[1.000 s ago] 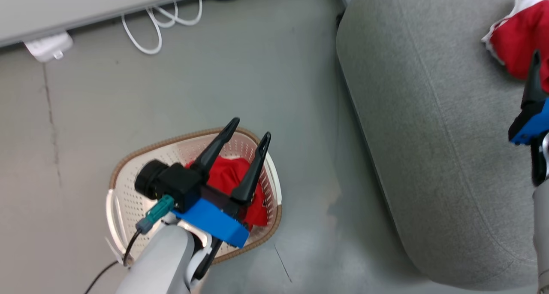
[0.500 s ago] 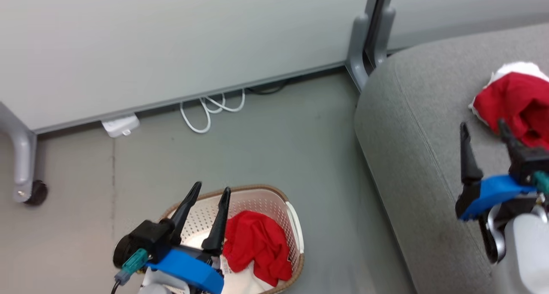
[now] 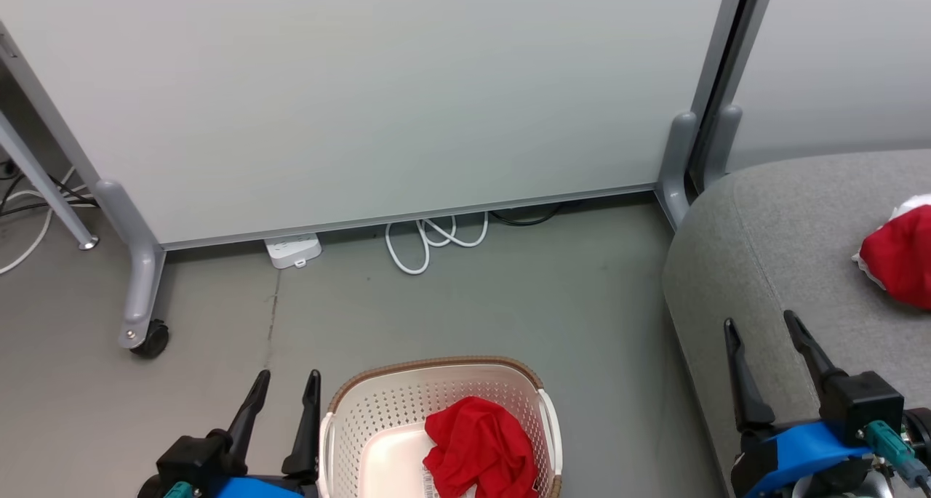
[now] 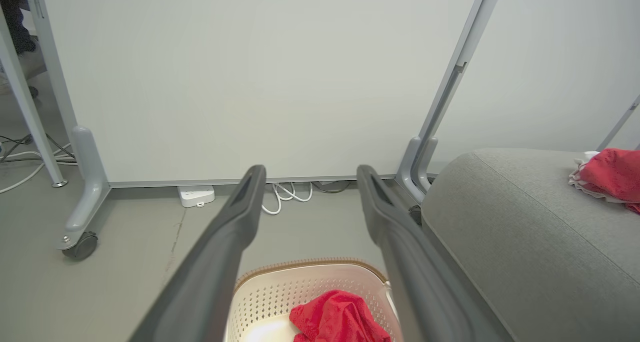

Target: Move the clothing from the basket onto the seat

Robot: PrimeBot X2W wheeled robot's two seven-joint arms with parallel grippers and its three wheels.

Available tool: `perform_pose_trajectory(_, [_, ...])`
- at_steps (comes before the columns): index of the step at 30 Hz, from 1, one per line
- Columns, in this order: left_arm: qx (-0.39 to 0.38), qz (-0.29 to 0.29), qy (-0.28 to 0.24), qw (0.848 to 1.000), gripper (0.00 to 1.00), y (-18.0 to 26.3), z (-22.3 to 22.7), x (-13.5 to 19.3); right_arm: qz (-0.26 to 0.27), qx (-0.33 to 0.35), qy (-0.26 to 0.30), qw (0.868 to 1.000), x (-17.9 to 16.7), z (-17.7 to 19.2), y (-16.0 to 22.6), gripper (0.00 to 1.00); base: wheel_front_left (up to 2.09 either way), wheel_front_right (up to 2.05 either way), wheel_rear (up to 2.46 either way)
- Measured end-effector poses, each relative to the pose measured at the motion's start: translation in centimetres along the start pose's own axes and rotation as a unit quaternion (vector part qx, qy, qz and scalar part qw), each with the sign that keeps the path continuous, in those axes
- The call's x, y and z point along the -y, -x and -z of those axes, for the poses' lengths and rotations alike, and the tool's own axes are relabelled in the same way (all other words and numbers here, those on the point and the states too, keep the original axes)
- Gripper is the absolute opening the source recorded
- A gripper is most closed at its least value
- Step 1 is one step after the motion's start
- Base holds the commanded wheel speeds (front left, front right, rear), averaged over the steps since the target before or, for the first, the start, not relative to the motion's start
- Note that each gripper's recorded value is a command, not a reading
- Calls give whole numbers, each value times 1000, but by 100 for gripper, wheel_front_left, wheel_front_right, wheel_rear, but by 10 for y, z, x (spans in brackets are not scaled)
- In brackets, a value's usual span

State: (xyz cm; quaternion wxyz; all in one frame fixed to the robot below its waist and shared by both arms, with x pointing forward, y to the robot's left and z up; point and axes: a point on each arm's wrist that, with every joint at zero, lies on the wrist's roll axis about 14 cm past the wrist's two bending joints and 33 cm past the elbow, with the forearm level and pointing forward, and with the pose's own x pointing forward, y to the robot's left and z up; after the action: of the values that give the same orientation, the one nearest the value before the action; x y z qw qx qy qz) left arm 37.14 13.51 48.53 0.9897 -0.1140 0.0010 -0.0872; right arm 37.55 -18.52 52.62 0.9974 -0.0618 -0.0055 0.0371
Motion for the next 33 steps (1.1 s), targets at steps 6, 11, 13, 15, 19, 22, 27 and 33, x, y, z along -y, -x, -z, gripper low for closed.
perform_pose_trajectory(6, [11,-39,-3,999,100,12,-6,-23,-13,3,-7,1000,-12,-6,8,100,0,0,0])
perform_pose_trajectory(11, [16,-48,-5,999,100,13,-10,-29,-19,1,-11,1000,-17,-7,10,100,0,0,0])
perform_pose_trajectory(13, [17,-52,-7,998,100,14,-11,-32,-21,2,-13,1000,-19,-8,10,100,0,0,0])
perform_pose_trajectory(15, [18,-52,-8,998,100,14,-11,-32,-21,0,-14,1000,-20,-7,11,100,0,0,0])
perform_pose_trajectory(19, [18,-53,-8,998,100,14,-11,-32,-22,-3,-17,1000,-21,-5,12,100,0,0,0])
perform_pose_trajectory(22, [18,-53,-8,998,100,13,-11,-32,-22,-4,-22,1000,-20,-5,12,100,0,0,0])
perform_pose_trajectory(27, [14,-51,-6,999,100,12,-8,-31,-25,-6,-33,999,-23,-2,12,100,0,0,0])
perform_pose_trajectory(33, [-8,-42,0,999,100,6,6,-26,-24,-9,-39,999,-22,1,4,100,0,0,0])
